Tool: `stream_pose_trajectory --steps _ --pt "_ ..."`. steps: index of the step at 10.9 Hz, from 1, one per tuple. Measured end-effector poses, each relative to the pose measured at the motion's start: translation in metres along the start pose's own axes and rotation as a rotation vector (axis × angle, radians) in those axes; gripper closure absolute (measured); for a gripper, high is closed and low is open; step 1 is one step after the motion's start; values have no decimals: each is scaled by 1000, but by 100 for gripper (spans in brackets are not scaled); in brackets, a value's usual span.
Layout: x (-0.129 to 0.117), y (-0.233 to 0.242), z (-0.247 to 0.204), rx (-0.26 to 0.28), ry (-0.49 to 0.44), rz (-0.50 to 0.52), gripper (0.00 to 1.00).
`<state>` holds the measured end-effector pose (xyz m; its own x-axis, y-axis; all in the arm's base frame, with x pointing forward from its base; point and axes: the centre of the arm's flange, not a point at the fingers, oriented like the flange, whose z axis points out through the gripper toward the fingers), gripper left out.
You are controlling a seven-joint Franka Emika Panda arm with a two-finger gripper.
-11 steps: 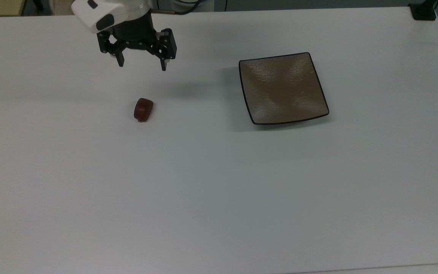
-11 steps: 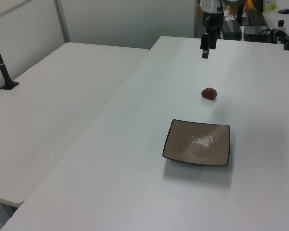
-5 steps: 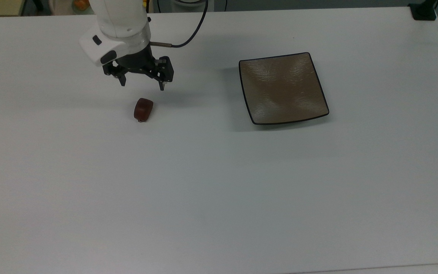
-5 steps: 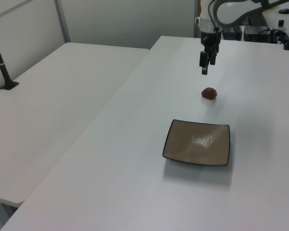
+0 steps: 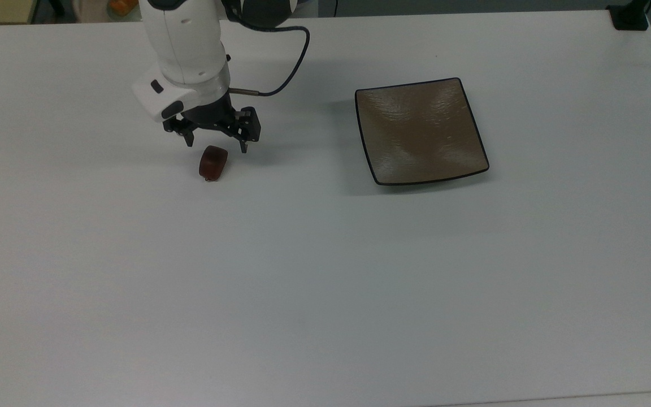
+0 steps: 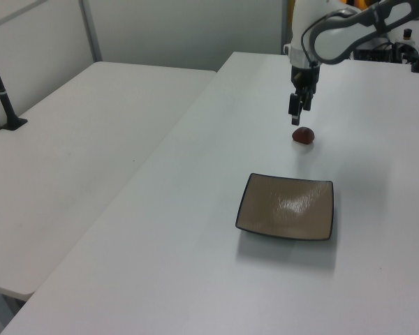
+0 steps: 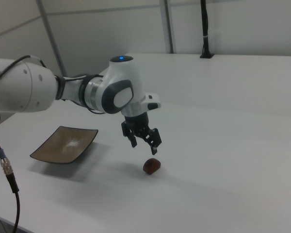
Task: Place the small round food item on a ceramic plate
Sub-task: 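Lower the gripper around the dark-red item and close on it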
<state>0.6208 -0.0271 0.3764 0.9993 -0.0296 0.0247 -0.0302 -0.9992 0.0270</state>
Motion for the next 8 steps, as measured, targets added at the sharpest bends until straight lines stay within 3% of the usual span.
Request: stream_pose_trajectory --steps 8 --pt "5 9 47 -6 -23 15 4"
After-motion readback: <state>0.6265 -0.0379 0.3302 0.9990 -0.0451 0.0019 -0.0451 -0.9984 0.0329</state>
